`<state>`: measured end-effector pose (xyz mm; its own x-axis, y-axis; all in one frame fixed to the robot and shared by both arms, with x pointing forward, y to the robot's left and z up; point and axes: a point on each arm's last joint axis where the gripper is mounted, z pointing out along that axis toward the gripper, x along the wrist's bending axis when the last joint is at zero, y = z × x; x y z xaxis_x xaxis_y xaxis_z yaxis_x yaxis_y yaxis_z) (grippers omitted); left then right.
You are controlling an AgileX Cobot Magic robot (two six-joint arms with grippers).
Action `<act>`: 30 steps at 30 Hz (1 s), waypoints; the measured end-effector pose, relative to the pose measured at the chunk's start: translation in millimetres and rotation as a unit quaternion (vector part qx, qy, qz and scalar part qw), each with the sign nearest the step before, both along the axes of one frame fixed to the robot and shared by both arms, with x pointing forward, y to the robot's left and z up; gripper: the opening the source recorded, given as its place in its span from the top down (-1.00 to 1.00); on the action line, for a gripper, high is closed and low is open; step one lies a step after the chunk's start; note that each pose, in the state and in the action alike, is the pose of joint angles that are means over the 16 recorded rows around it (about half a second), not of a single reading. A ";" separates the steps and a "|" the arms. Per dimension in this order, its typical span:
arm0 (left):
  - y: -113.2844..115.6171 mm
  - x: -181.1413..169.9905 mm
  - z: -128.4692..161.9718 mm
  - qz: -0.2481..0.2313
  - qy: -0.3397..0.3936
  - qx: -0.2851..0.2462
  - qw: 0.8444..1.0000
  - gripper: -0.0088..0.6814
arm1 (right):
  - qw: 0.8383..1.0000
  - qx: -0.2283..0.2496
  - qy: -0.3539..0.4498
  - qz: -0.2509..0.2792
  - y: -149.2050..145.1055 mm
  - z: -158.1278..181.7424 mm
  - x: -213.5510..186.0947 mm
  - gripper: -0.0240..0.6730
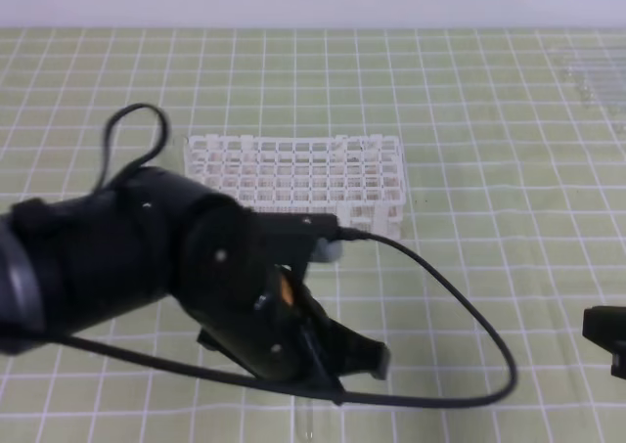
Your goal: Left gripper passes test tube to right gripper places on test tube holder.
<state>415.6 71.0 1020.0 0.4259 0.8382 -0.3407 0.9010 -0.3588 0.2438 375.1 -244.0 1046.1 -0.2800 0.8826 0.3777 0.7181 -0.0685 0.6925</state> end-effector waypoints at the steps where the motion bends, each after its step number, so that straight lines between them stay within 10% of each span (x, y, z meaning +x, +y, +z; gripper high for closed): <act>1: -4.3 0.2 0.0 -0.006 0.002 0.007 1.000 0.96 | 1.000 -0.001 0.001 0.000 0.0 -0.5 -0.2 0.98; 21: -28.7 8.4 -10.5 -0.020 -0.007 0.025 0.999 -0.10 | 1.000 -0.003 0.003 -0.001 -0.5 -3.1 -0.5 0.98; 30: -30.2 12.4 -42.3 -0.003 0.042 0.097 0.994 -0.09 | 1.000 -0.003 0.002 -0.001 -0.5 -3.0 -0.4 0.98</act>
<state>427.9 40.8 977.8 0.4069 0.8894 -0.2083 0.9135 -0.3961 0.0929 374.6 -244.5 1043.1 -0.2768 0.8857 0.3728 0.7210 -0.0651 0.6898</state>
